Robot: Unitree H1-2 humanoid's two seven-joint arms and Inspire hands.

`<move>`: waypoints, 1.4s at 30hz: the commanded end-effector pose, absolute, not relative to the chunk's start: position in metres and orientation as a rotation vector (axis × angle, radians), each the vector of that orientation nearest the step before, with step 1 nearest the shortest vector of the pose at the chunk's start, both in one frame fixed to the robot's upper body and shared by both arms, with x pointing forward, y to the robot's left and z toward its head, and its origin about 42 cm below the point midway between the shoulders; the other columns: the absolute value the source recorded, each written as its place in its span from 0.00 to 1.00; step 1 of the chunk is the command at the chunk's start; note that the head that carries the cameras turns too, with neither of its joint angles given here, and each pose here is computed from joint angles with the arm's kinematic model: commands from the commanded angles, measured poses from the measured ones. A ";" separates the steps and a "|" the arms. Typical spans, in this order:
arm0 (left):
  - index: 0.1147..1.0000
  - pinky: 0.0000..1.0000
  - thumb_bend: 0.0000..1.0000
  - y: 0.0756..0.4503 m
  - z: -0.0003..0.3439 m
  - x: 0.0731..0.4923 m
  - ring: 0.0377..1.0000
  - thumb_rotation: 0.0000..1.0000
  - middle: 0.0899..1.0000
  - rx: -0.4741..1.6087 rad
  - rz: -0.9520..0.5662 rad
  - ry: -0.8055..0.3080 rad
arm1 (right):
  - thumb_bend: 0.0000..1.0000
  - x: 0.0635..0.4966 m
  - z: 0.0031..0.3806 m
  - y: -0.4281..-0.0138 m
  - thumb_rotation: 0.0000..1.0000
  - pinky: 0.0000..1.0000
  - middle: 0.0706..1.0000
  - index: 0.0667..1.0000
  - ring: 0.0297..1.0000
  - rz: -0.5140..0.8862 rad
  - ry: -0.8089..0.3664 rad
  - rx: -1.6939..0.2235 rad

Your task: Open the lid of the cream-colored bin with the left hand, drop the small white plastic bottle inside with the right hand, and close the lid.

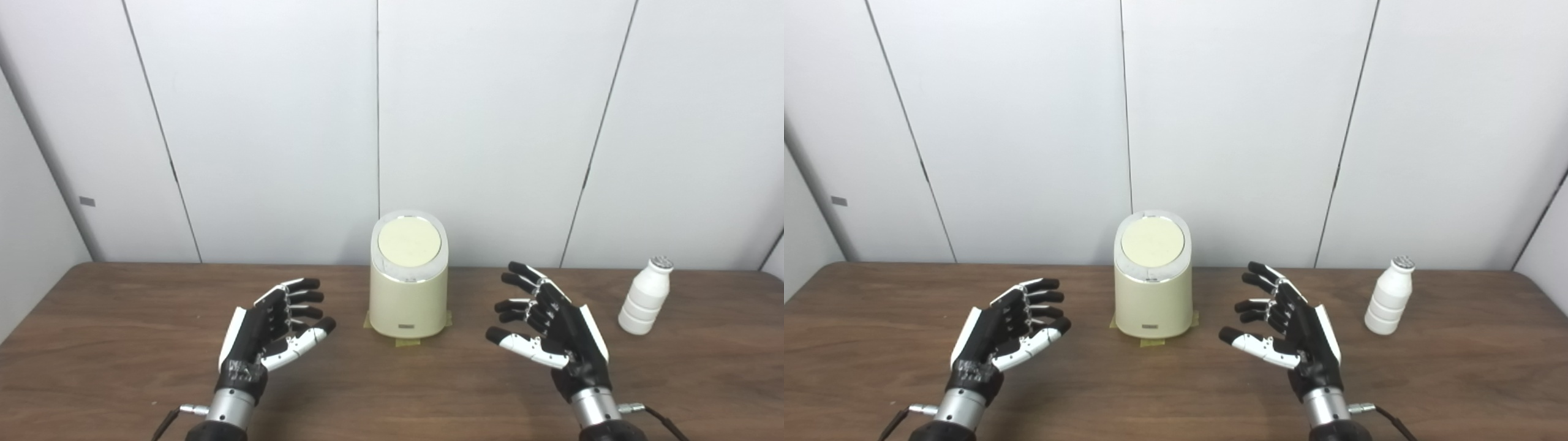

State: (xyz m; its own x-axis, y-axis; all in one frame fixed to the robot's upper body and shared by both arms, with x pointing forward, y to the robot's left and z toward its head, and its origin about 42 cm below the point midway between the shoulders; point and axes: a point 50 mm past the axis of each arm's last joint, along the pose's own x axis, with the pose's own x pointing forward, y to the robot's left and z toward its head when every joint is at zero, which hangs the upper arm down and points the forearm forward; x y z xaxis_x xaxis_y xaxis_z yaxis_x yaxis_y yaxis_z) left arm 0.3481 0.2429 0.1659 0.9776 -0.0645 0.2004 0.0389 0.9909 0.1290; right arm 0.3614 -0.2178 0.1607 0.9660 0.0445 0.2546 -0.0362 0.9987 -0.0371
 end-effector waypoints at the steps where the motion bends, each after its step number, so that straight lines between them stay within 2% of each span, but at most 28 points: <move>1: 0.70 0.50 0.68 0.240 0.190 0.358 0.61 0.15 0.66 0.129 -0.060 -0.309 | 0.82 0.368 0.182 -0.216 0.19 0.53 0.77 0.78 0.58 0.051 -0.352 -0.021; 9: 0.70 0.49 0.68 0.240 0.189 0.359 0.60 0.14 0.66 0.141 -0.059 -0.313 | 0.83 0.368 0.181 -0.217 0.19 0.54 0.77 0.78 0.57 0.050 -0.352 -0.020; 13: 0.71 0.52 0.70 0.236 0.189 0.359 0.63 0.18 0.68 0.135 -0.041 -0.310 | 0.82 0.368 0.182 -0.215 0.18 0.56 0.76 0.78 0.58 0.049 -0.353 -0.026; 15: 0.74 0.56 0.70 0.231 0.190 0.359 0.68 0.19 0.73 0.129 -0.022 -0.311 | 0.82 0.369 0.182 -0.215 0.18 0.56 0.76 0.78 0.58 0.049 -0.351 -0.029; 17: 0.80 0.69 0.72 0.226 0.192 0.360 0.77 0.24 0.80 0.130 -0.003 -0.317 | 0.81 0.370 0.182 -0.215 0.18 0.55 0.76 0.78 0.59 0.049 -0.351 -0.032; 19: 0.85 0.78 0.74 0.222 0.197 0.363 0.82 0.30 0.83 0.134 0.015 -0.324 | 0.82 0.370 0.181 -0.216 0.17 0.54 0.76 0.77 0.58 0.049 -0.351 -0.027; 22: 0.92 0.82 0.76 0.216 0.210 0.372 0.87 0.34 0.88 0.140 0.028 -0.345 | 0.82 0.370 0.181 -0.215 0.17 0.54 0.76 0.77 0.58 0.050 -0.349 -0.028; 25: 0.99 0.94 0.79 0.210 0.226 0.385 0.93 0.36 0.94 0.163 0.028 -0.359 | 0.82 0.371 0.180 -0.215 0.18 0.55 0.76 0.77 0.59 0.052 -0.346 -0.028; 27: 1.00 0.98 0.79 0.207 0.236 0.393 0.96 0.35 0.96 0.182 0.026 -0.364 | 0.83 0.371 0.179 -0.216 0.19 0.56 0.76 0.78 0.59 0.052 -0.346 -0.032; 32: 1.00 1.00 0.83 0.196 0.256 0.412 1.00 0.32 1.00 0.208 0.009 -0.375 | 0.81 0.371 0.180 -0.214 0.18 0.54 0.76 0.78 0.58 0.053 -0.353 -0.033; 39: 1.00 0.95 0.88 0.175 0.275 0.438 1.00 0.29 1.00 0.276 -0.024 -0.380 | 0.81 0.369 0.181 -0.213 0.18 0.55 0.76 0.77 0.59 0.050 -0.352 -0.038; 42: 1.00 0.97 0.90 0.167 0.280 0.450 1.00 0.28 1.00 0.321 -0.022 -0.372 | 0.82 0.369 0.182 -0.212 0.18 0.54 0.76 0.77 0.58 0.050 -0.348 -0.029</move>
State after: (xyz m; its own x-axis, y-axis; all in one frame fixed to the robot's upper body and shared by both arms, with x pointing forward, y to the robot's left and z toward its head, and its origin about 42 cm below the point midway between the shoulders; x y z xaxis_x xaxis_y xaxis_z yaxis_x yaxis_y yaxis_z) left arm 0.4387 0.1737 0.2459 0.9613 -0.0798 0.2639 -0.0016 0.9556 0.2947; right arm 0.3620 -0.2166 0.1578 0.9686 0.0474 0.2440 -0.0386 0.9984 -0.0408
